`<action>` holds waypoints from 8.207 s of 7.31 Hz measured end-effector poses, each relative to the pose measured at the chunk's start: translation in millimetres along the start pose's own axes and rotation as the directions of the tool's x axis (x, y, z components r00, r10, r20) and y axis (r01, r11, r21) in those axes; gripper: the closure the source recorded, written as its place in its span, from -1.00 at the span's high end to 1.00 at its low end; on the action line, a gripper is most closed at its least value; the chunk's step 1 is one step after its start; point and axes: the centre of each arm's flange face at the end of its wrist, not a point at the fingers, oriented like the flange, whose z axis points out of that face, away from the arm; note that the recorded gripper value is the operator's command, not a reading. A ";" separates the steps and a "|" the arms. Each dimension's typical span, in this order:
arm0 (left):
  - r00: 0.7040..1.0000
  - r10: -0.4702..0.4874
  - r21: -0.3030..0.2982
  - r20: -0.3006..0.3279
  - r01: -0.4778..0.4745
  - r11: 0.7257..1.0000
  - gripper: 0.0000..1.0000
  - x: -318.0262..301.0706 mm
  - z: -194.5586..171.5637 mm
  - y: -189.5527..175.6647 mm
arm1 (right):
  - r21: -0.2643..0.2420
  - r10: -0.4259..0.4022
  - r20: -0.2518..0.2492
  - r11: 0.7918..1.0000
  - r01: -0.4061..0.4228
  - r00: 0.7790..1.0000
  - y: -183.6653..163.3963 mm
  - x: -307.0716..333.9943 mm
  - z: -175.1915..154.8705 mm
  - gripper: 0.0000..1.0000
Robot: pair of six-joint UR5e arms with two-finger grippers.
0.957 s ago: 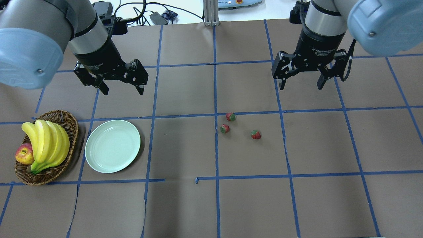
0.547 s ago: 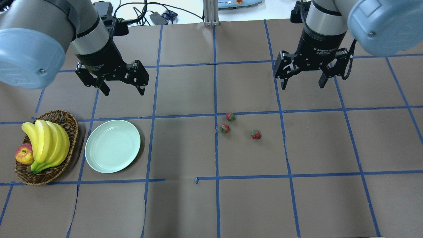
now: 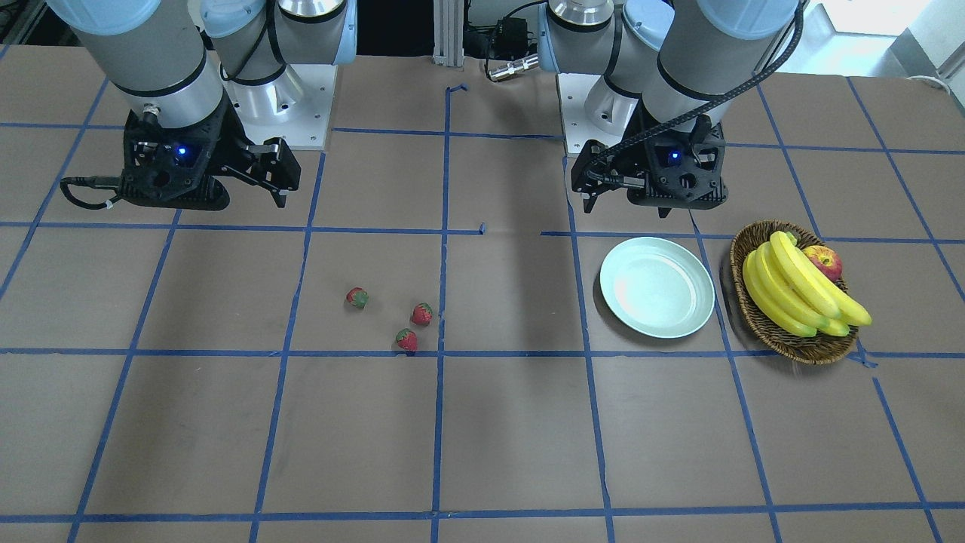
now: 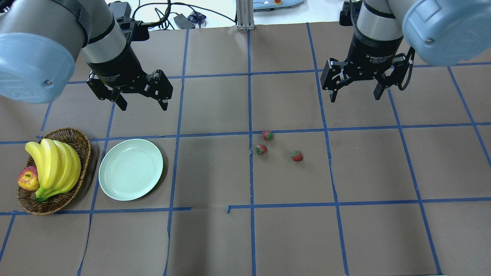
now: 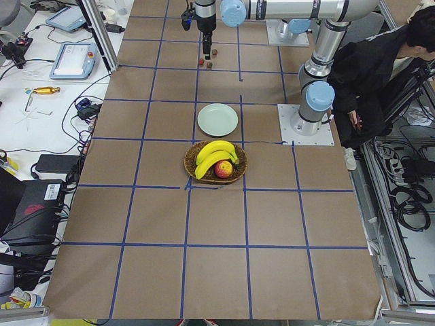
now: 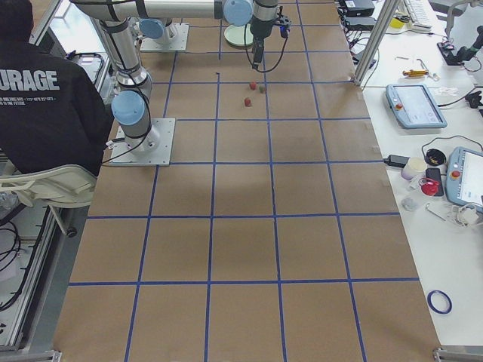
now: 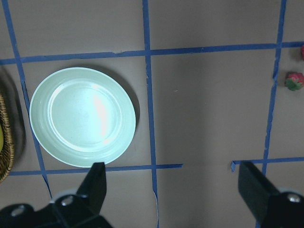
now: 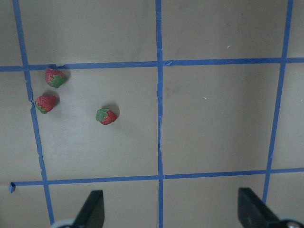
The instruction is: Collect all strawberries into plate
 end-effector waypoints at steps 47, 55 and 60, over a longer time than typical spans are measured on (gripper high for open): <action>1.000 0.012 -0.049 0.013 -0.012 0.999 1.00 0.4 24.6 9.3 | 0.102 -0.043 0.155 0.994 0.028 0.987 -12.7 -225.2 171.7 -1.00; 0.999 -0.038 -0.048 0.014 0.039 0.998 1.00 -27.8 20.0 10.2 | -0.011 -0.071 0.162 0.997 0.074 0.984 -16.8 -260.3 251.2 0.96; 0.999 -0.038 -0.053 0.014 0.038 0.998 1.00 -27.6 21.8 10.9 | 0.005 -0.045 0.171 0.999 0.044 0.984 -15.4 -259.7 235.7 1.00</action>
